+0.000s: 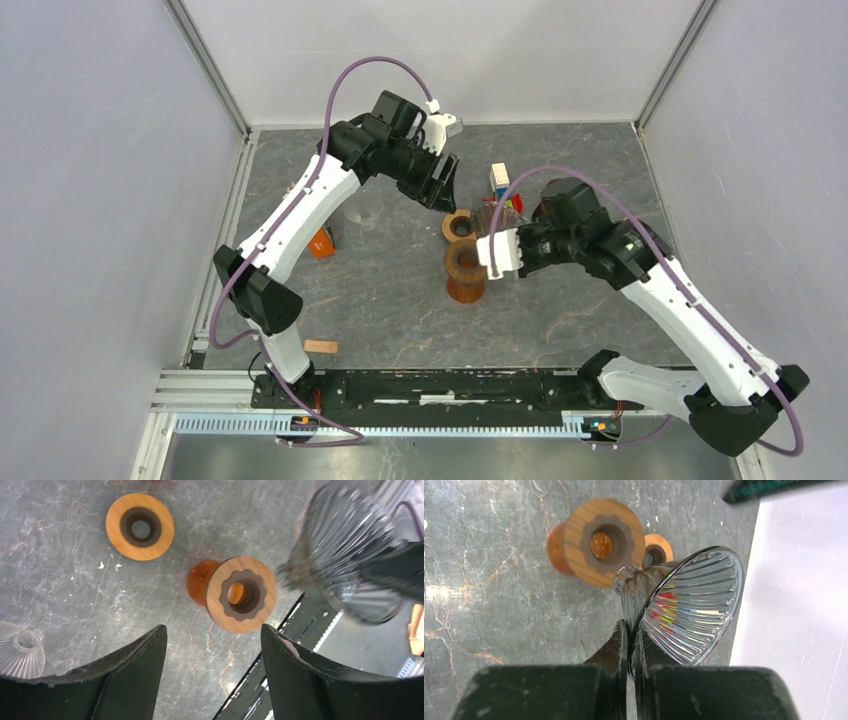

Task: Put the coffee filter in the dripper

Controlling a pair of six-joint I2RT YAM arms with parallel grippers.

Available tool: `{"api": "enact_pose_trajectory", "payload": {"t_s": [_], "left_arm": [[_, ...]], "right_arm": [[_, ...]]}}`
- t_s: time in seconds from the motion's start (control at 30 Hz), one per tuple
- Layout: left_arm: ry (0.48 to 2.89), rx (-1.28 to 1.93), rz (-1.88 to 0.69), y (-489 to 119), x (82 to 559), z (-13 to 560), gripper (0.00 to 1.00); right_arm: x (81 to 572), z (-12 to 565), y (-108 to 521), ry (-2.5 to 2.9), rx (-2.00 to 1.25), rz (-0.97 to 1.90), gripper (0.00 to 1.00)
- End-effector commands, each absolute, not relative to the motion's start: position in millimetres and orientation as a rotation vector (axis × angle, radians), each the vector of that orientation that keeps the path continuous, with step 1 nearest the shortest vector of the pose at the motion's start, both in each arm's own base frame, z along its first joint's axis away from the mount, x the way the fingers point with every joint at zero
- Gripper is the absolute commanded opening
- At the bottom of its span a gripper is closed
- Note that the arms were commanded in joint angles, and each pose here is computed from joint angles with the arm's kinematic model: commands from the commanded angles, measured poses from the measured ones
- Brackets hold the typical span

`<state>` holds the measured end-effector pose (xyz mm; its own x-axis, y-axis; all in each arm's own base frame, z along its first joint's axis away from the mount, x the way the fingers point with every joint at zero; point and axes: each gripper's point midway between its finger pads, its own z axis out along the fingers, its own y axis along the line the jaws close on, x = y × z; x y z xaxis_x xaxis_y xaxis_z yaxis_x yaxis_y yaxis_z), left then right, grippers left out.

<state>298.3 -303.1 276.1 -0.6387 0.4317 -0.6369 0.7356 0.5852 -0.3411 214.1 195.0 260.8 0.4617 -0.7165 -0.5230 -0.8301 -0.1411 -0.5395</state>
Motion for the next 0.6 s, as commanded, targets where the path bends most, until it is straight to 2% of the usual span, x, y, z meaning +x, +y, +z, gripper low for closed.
{"api": "enact_pose_trajectory", "payload": {"t_s": [0.0,0.57], "left_arm": [[2.250,0.890,-0.958,-321.9,297.4,303.7,0.74],[2.298,0.906,-0.924,-320.3,300.8,271.8,0.73]], "right_arm": [[222.9,263.4,213.4,1.262,-1.886,0.034,0.00],[216.7,223.2,235.7,1.247,-2.001,0.033,0.00]]}}
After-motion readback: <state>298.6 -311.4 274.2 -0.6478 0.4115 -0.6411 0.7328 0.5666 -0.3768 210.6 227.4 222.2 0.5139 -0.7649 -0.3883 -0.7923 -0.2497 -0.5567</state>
